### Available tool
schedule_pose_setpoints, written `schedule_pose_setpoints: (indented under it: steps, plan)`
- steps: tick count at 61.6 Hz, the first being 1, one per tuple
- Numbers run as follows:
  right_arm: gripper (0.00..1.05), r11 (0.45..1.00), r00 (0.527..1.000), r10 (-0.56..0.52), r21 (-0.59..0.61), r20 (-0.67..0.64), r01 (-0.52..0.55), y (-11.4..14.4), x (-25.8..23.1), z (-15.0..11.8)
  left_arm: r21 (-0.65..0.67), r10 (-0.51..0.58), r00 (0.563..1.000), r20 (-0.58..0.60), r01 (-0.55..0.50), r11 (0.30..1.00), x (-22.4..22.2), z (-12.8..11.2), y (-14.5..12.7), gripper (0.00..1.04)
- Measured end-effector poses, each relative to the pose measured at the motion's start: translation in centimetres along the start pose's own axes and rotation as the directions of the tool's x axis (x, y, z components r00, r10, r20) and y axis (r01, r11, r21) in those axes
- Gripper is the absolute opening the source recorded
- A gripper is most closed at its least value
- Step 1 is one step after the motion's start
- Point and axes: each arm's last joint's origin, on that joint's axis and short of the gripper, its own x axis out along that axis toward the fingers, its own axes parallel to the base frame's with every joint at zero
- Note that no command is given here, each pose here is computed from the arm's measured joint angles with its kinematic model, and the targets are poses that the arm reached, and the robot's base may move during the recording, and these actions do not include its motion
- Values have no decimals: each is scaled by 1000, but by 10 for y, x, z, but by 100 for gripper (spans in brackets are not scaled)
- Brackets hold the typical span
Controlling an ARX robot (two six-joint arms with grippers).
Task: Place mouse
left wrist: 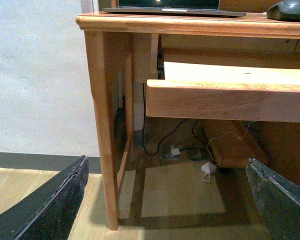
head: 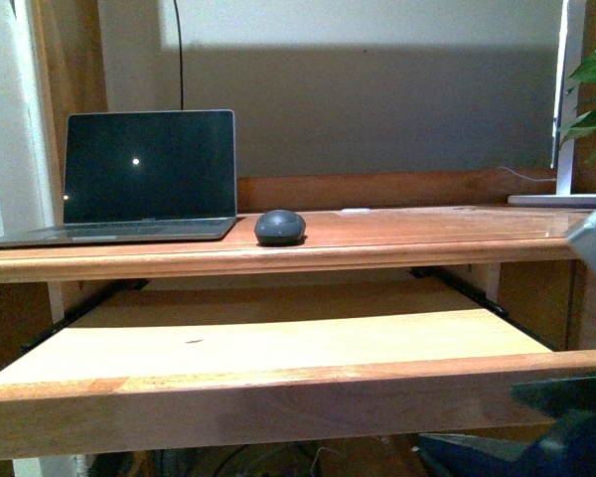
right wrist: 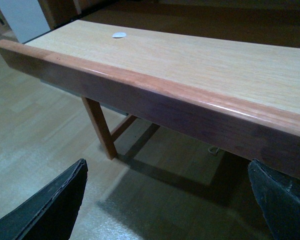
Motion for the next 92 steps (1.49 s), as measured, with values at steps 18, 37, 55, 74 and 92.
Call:
schedule_pose_setpoints:
  steps: [18,37,55,74,92]
  plan:
    - [97,998,998,-50,-26,-31,49,28,61,2,0,0,1000,0,0,1000,0,0,0,97]
    - [97,985,985,-171,16,-32,171,36,116,16,0,0,1000,0,0,1000,0,0,0,97]
    - [97,944,944,-326,31,-49,328,33,173,32,0,0,1000,0,0,1000,0,0,0,97]
    - [97,902,904,-424,70,-48,427,27,221,51,0,0,1000,0,0,1000,0,0,0,97]
    - [97,882,886,-463,81,-27,464,22,239,65,0,0,1000,0,0,1000,0,0,0,97]
